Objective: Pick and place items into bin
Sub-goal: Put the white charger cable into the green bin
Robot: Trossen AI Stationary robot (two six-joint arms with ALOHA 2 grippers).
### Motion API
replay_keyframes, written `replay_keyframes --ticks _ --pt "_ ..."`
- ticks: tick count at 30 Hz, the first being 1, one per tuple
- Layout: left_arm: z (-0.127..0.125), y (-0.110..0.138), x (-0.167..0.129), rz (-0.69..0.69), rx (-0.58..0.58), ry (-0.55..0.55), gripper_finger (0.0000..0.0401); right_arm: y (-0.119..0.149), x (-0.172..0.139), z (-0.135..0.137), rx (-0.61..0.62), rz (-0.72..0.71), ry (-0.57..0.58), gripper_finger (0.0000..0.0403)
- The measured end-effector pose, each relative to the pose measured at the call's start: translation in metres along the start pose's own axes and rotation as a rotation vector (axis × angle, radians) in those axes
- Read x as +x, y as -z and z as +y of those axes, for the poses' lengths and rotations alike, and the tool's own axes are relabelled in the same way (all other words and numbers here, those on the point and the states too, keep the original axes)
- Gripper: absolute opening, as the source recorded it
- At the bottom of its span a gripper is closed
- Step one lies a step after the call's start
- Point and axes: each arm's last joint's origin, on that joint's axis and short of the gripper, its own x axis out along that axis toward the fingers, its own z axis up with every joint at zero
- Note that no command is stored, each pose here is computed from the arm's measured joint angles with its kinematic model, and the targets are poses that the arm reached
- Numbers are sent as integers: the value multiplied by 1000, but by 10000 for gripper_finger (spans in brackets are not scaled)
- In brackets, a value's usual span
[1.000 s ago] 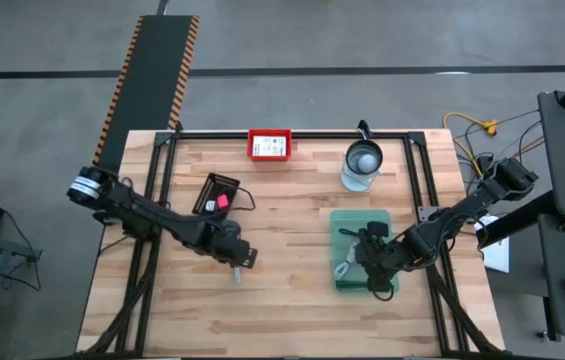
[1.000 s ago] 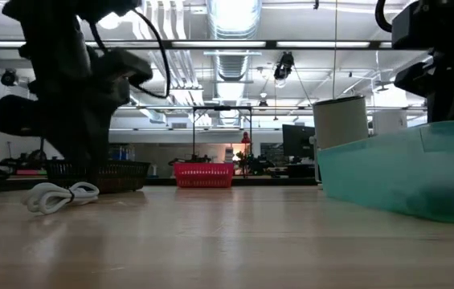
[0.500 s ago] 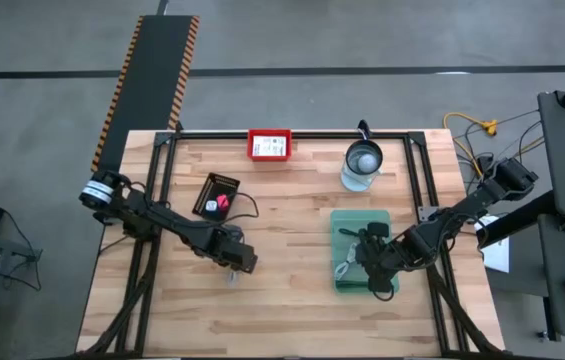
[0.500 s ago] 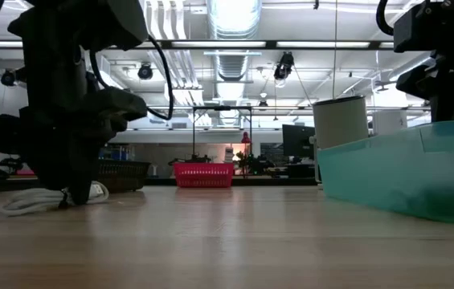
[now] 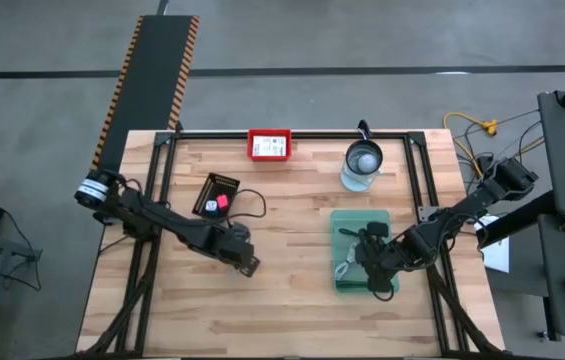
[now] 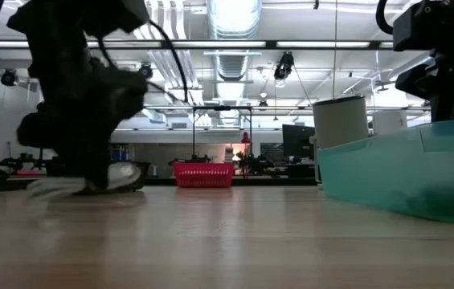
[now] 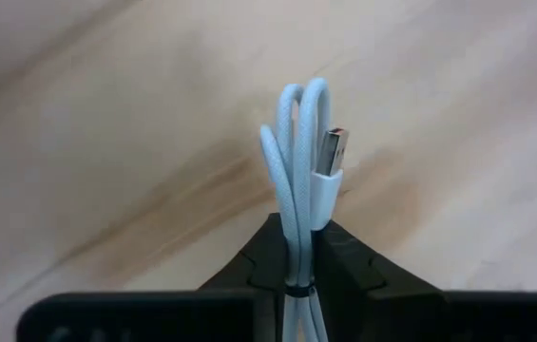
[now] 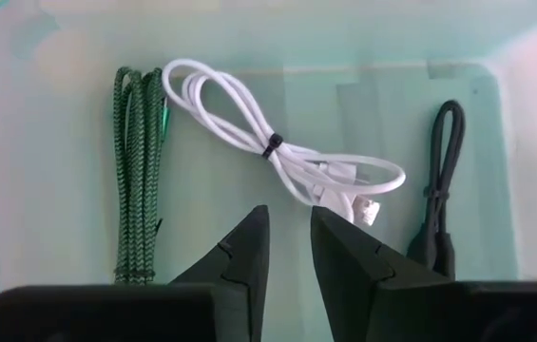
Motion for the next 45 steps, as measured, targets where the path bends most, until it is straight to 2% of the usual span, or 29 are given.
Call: replay_keyframes --ticks 3,8,13,17,24,27,30,34,40,45 --pt "-7 -3 -8 -70 53 74 19 -1 0 0 2 -22 23 68" --pt "-11 -8 -30 -219 139 135 17 -4 -1 -1 8 -88 76 70" --pt "-33 -18 -54 -515 325 357 17 -20 -3 6 -17 -279 63 70" --pt "-43 -25 -63 -652 417 490 17 -32 -7 13 -43 -412 0 78" --pt "-53 -29 -67 -832 700 486 17 -47 -14 21 -78 -595 -69 121" --pt "-59 -35 -72 -941 741 520 17 -55 -17 22 -127 -684 -63 154" --pt "-62 -39 -73 -984 774 537 17 -62 -19 19 -148 -740 -29 186" --pt "-64 -41 -77 -1042 844 566 17 -69 -21 11 -95 -792 51 215" --pt "-69 -44 -88 -1162 976 619 17 -81 -24 0 -77 -861 110 232" --pt "-64 -55 -88 -1214 991 582 16 -88 -30 -3 -113 -931 134 231"
